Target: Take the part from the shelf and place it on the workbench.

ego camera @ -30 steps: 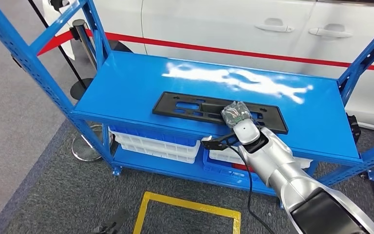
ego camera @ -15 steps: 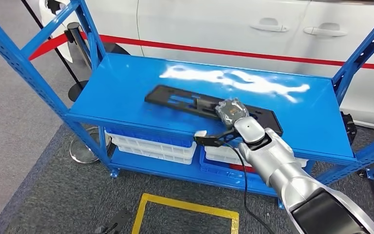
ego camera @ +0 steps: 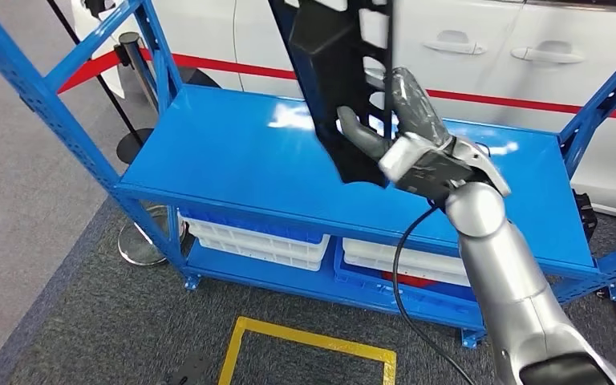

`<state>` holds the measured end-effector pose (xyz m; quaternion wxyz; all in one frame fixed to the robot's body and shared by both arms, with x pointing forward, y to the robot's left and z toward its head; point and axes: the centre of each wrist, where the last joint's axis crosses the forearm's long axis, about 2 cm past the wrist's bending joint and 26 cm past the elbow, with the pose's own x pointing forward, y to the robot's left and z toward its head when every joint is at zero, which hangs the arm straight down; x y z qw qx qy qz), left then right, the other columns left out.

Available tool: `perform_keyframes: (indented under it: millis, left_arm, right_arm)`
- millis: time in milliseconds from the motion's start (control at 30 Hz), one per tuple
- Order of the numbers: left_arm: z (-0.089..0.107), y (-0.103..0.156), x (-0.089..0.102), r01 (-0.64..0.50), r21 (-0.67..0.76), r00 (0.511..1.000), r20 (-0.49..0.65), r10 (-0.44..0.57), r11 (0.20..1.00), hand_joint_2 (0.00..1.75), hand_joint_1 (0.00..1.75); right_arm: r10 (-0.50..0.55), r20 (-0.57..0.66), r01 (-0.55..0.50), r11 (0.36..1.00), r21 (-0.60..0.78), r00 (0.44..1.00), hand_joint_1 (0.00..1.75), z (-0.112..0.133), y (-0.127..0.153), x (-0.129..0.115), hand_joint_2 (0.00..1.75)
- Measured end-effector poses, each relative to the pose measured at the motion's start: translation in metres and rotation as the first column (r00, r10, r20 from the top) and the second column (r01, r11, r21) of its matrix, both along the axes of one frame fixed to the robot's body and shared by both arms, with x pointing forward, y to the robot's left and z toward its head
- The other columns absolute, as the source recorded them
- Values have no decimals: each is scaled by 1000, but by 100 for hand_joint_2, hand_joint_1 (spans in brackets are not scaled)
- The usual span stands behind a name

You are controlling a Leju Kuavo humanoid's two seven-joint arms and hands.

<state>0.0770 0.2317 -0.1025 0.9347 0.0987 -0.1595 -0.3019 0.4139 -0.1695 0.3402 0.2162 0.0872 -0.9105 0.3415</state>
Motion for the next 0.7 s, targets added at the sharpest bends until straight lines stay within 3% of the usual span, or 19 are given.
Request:
perform_keyframes:
  millis: [100,233,433,700]
  left_arm:
    - [0,0,-1,-6,5,1000,12,6,1000,175,0]
    - [0,0,-2,-23,14,999,41,23,1000,175,0]
    - [-1,1,-7,-44,9,996,73,44,999,175,0]
    - [-1,2,-9,-32,71,991,132,23,997,175,0]
  right_arm:
    - [153,-20,-149,978,145,988,167,1,-8,-22,175]
    - [277,-61,-254,934,250,959,169,-33,-12,-52,175]
    - [355,-211,-269,897,351,911,168,-106,-10,-103,175]
    - [366,-266,-255,893,371,892,168,-127,-11,-135,175]
